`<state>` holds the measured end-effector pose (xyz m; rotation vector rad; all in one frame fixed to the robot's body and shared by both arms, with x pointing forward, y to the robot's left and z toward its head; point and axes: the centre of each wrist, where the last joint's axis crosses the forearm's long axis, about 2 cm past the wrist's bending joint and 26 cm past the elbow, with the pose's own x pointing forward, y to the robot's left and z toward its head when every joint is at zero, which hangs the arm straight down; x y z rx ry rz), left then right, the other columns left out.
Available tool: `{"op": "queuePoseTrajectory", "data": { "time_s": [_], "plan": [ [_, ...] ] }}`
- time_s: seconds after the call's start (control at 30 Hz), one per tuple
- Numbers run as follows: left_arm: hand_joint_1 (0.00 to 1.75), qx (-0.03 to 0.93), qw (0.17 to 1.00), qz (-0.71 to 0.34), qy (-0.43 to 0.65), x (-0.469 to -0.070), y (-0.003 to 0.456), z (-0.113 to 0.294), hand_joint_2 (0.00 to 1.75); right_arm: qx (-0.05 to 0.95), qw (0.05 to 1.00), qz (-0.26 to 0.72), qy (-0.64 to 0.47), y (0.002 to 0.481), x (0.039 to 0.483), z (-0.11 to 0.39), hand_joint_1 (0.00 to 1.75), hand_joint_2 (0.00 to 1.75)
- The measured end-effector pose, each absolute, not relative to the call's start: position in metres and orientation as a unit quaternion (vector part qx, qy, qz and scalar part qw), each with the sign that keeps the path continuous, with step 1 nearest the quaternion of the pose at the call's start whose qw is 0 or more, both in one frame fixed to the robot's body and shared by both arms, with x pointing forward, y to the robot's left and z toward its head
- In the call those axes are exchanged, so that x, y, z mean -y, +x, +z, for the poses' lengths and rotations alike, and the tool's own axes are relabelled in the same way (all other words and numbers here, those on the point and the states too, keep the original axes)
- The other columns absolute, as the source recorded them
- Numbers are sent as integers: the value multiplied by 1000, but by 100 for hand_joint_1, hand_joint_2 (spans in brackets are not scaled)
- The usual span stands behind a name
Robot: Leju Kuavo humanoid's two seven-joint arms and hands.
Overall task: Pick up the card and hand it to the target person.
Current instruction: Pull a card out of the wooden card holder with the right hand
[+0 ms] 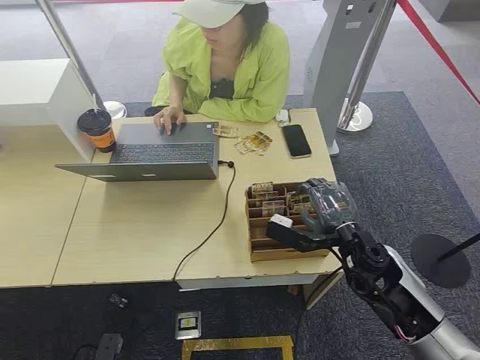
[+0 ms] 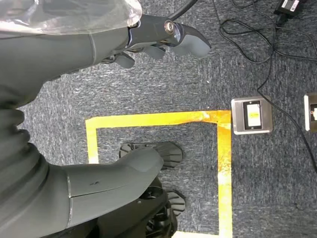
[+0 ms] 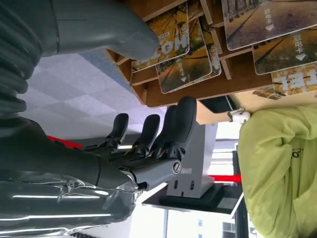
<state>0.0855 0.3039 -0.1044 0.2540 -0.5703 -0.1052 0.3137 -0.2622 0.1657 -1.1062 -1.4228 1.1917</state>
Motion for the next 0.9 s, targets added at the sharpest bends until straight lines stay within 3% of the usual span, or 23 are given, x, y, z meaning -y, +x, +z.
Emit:
{"op": "queuePoseTrajectory", "data": {
  "time_s": [0.9],
  "plan": [
    [0,278,951,-48,125,-303,81,-105,175,555,483,507,-448,326,257,148,91,175]
  ]
}}
